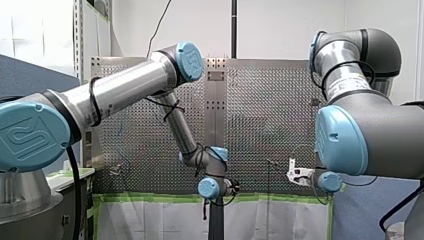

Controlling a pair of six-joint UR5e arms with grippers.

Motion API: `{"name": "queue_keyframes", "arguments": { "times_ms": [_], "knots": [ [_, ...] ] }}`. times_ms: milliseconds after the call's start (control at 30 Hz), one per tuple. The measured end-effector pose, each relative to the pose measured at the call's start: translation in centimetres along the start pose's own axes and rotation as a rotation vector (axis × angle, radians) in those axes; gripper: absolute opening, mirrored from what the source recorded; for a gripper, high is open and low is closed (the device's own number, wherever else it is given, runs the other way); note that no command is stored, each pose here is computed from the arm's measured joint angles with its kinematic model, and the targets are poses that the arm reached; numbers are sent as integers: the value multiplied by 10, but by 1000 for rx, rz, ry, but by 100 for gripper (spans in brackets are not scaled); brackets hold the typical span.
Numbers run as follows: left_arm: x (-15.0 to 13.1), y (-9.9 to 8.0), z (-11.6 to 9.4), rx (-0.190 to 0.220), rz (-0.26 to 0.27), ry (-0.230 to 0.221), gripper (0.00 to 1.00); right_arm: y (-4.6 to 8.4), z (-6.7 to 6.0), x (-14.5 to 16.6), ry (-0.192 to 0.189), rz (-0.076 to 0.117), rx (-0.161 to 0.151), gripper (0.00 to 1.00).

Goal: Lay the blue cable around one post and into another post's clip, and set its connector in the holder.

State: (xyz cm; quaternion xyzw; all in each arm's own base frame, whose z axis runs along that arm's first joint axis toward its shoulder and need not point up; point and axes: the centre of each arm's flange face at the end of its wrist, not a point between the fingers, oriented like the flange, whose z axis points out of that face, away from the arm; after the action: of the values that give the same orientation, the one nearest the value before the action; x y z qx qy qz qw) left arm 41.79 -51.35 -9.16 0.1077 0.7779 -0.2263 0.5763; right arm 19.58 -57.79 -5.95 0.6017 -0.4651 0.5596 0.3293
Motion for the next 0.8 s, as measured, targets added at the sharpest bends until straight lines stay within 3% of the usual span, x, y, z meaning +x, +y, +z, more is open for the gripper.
{"name": "queue_keyframes", "arguments": {
  "times_ms": [333,567,800],
  "knots": [
    [-12,-11,22,19,-21,-45,0,20,6,10,68,60,-15,2],
    [-25,-17,34,20,-34,-65,0,31,15,19,92,73,-22,2],
    [-31,-20,39,23,-41,-74,0,36,18,23,107,97,7,2]
  ]
}}
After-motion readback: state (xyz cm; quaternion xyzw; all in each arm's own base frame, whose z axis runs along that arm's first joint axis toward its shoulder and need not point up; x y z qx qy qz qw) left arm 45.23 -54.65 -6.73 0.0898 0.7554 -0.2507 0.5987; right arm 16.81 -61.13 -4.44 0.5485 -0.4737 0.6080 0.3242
